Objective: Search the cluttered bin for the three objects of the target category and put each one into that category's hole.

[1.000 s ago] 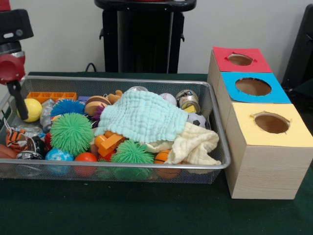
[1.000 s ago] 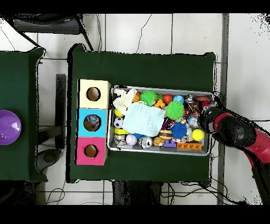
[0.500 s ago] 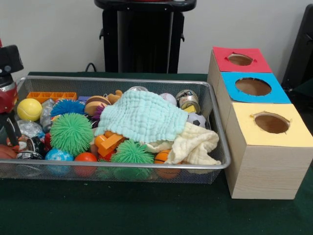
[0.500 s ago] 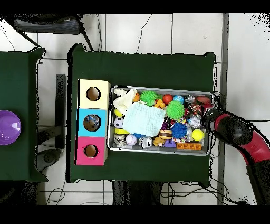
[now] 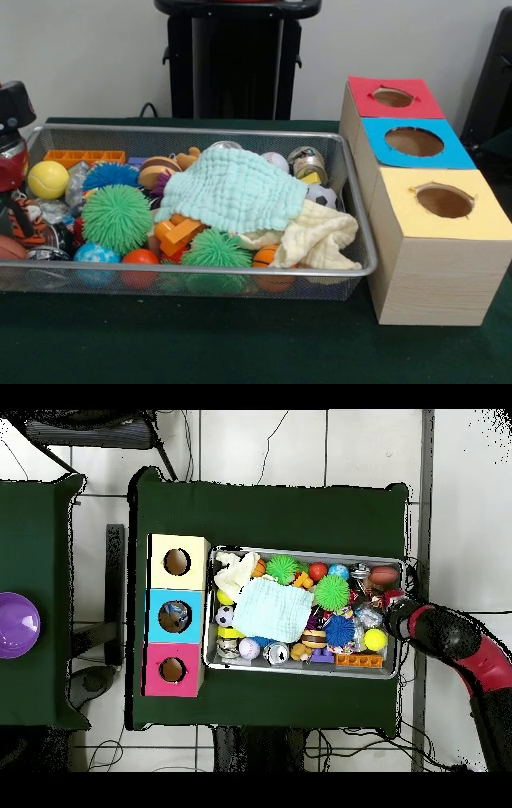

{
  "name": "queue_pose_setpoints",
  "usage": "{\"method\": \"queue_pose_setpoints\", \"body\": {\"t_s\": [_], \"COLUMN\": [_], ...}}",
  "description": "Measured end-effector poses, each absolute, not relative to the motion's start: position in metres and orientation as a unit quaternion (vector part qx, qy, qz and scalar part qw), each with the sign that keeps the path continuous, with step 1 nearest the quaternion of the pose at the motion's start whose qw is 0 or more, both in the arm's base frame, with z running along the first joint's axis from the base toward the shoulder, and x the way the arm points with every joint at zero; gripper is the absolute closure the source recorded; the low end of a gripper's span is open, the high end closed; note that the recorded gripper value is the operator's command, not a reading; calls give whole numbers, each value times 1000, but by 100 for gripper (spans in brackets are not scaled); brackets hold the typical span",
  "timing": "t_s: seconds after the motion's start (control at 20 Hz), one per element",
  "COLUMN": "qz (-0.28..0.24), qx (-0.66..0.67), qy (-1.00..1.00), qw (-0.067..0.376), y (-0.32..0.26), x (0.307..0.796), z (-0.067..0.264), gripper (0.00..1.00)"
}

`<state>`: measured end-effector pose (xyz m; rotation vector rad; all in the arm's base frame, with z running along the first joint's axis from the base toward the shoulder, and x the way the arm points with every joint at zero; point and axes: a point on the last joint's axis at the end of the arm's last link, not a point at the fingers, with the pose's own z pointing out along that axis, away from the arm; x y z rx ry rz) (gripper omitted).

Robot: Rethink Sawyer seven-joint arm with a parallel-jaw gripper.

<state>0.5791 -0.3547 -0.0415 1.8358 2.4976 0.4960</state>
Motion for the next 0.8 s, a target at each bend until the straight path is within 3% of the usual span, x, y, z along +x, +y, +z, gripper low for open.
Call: {"method": "queue_pose_setpoints", "body": {"t_s": [0.1,0.15,0.8], "qz": [154,150,134], "qx": [585,584,572], "qy": [797,798,809], "qw": [-1,3,7], "y": [-359,-362,-363], "x": [580,580,572], "z": [-41,-42,-23], "gripper": [0,100,100]}}
